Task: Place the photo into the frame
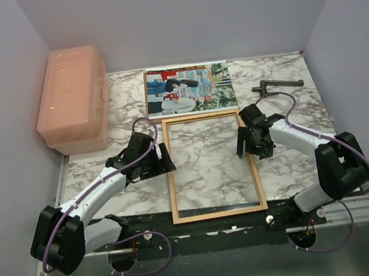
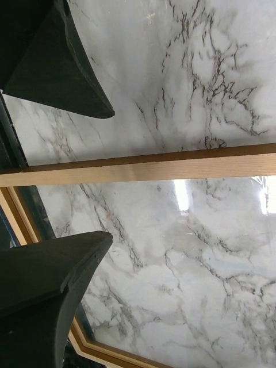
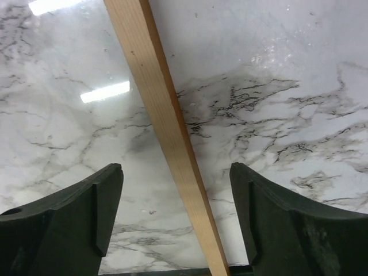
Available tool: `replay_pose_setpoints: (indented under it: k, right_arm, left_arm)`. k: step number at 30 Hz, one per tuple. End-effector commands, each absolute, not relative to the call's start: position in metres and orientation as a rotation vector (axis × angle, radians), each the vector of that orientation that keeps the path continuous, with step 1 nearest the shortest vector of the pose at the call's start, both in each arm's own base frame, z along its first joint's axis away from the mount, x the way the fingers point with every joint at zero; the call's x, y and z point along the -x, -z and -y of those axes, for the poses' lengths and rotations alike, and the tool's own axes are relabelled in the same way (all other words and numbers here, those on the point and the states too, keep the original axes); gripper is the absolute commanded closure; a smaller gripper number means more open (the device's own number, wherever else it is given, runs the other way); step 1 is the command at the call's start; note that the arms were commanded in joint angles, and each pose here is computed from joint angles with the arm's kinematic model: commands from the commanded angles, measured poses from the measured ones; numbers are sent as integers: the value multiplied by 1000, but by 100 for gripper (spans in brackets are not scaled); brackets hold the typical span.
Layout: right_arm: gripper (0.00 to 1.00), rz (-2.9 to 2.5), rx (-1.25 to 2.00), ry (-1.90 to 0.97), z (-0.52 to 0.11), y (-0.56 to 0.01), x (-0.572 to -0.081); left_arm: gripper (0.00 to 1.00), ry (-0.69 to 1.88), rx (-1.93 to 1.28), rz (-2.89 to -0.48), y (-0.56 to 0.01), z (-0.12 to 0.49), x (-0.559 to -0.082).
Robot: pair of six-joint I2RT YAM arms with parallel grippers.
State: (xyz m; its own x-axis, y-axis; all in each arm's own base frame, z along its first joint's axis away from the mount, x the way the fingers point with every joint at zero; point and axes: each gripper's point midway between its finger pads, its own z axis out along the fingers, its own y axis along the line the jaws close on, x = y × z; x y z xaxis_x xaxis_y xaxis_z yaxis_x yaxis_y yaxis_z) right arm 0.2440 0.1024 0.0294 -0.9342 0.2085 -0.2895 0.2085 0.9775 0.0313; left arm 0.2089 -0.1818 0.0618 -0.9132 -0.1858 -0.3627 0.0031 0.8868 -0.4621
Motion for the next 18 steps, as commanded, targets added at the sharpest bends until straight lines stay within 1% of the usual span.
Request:
replay_pose_setpoints:
  k: [1,6,7,8,11,13,15,18]
  right_arm:
    - [15,-2757,-287,-76,-112,-49,-267]
    - [8,-2761,-288,-152,-121,-54,-288]
    - [7,-2757,-293,-179,-124,-56,-294]
    - [6,-2755,-308,-205,-125,-57,-302]
    - [6,-2751,-332,-300,-130,-59,-324]
    - [5,-2743,-353,-335,-129,-62,-343]
    - [5,-2718,-388,-374,-123,-67,-366]
    - [5,-2680,-445,-443,-113,-73,-402]
  left_arm:
    - [16,608,152,-2551,-86,174,-220]
    - [11,668,140,-2452,-106,178,-230]
    - [11,683,135,-2434,-109,179,-231]
    - [8,699,135,-2413,-113,180,-233]
    - [5,783,117,-2344,-127,186,-237]
    - [4,844,104,-2285,-141,189,-240]
    - [1,888,101,-2222,-156,189,-243]
    - [1,949,90,-2110,-182,185,-246]
